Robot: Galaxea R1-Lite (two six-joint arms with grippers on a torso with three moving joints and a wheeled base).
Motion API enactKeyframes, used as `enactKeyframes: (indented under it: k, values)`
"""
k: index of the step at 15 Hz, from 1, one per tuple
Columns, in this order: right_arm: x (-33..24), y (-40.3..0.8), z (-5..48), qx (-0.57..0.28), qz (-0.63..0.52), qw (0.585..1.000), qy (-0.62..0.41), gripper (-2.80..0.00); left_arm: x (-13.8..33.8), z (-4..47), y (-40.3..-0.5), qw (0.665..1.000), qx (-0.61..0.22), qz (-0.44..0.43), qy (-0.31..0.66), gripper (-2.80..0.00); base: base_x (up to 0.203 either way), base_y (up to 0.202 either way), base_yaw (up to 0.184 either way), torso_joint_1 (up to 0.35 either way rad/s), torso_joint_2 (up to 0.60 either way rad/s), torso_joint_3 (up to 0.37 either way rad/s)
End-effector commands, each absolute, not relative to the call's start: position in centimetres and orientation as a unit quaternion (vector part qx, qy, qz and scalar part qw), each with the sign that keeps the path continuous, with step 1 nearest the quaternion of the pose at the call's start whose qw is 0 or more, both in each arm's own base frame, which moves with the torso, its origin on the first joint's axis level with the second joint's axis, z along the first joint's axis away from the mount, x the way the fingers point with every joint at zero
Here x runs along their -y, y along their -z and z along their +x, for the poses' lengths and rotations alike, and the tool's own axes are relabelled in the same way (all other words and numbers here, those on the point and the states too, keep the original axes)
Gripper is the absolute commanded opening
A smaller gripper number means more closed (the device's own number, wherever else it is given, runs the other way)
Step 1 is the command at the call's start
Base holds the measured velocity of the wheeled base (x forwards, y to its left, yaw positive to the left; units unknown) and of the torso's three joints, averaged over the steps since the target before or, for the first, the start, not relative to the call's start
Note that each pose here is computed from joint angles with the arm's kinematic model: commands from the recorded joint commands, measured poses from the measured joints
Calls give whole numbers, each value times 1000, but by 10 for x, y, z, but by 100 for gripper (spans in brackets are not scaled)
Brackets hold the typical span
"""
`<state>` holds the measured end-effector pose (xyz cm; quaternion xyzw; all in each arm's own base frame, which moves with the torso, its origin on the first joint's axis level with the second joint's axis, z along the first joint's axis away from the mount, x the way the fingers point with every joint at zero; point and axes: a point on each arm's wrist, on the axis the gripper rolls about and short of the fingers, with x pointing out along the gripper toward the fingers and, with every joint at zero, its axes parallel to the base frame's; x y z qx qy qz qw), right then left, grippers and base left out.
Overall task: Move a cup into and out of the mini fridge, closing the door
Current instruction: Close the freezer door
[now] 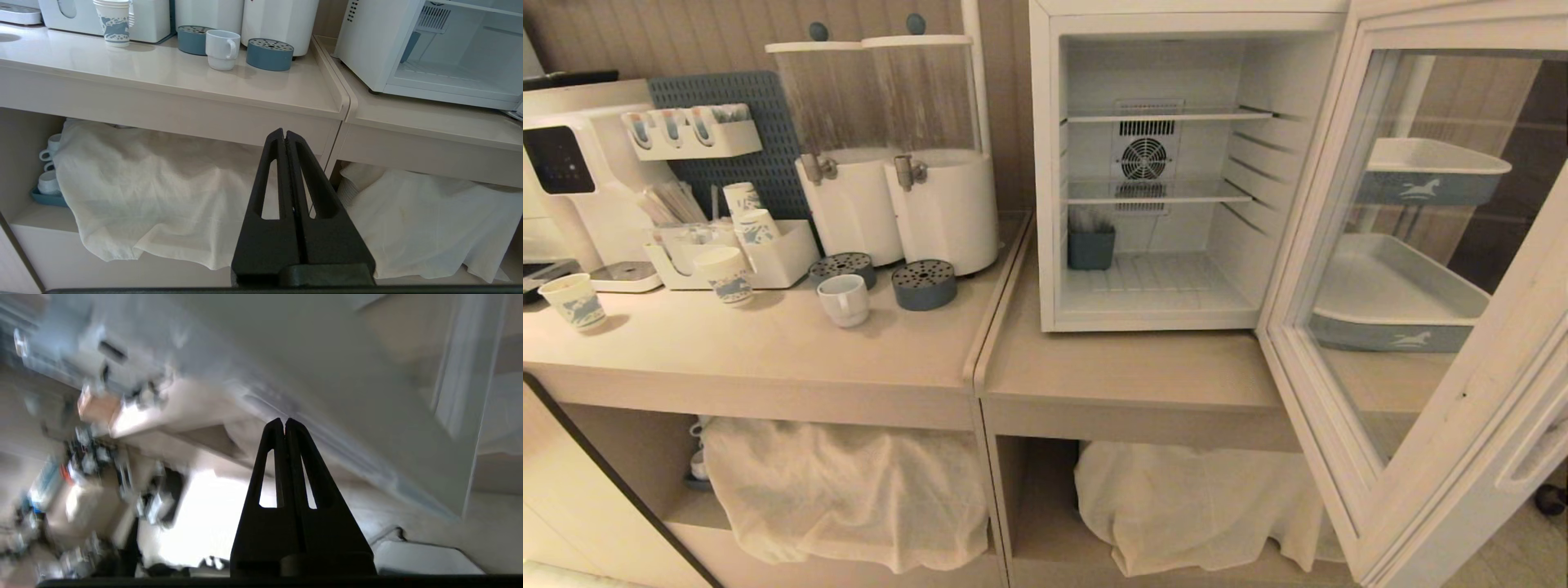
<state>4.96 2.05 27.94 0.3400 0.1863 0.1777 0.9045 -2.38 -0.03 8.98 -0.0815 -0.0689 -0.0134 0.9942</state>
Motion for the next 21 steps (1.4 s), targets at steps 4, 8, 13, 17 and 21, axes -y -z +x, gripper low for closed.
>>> enactKeyframes:
  k: [4,8,13,17,21]
  values:
    - [-8,-275,14,-140,355,908,-176,-280,0,-21,-79,995,52,-82,11,-280,0,0,0,0,0,0]
    - [1,-282,-18,-150,340,908,-195,-280,0,-21,-79,995,52,-82,12,-280,0,0,0,0,0,0]
    - [2,-285,-22,-146,316,913,-214,-280,0,-21,-79,995,52,-82,12,-280,0,0,0,0,0,0]
    - [0,-303,-8,-73,356,913,-187,-280,0,-21,-79,995,52,-82,12,-280,0,0,0,0,0,0]
    - [5,-288,-3,-36,377,924,-55,-280,0,-21,-79,995,52,-82,12,-280,0,0,0,0,0,0]
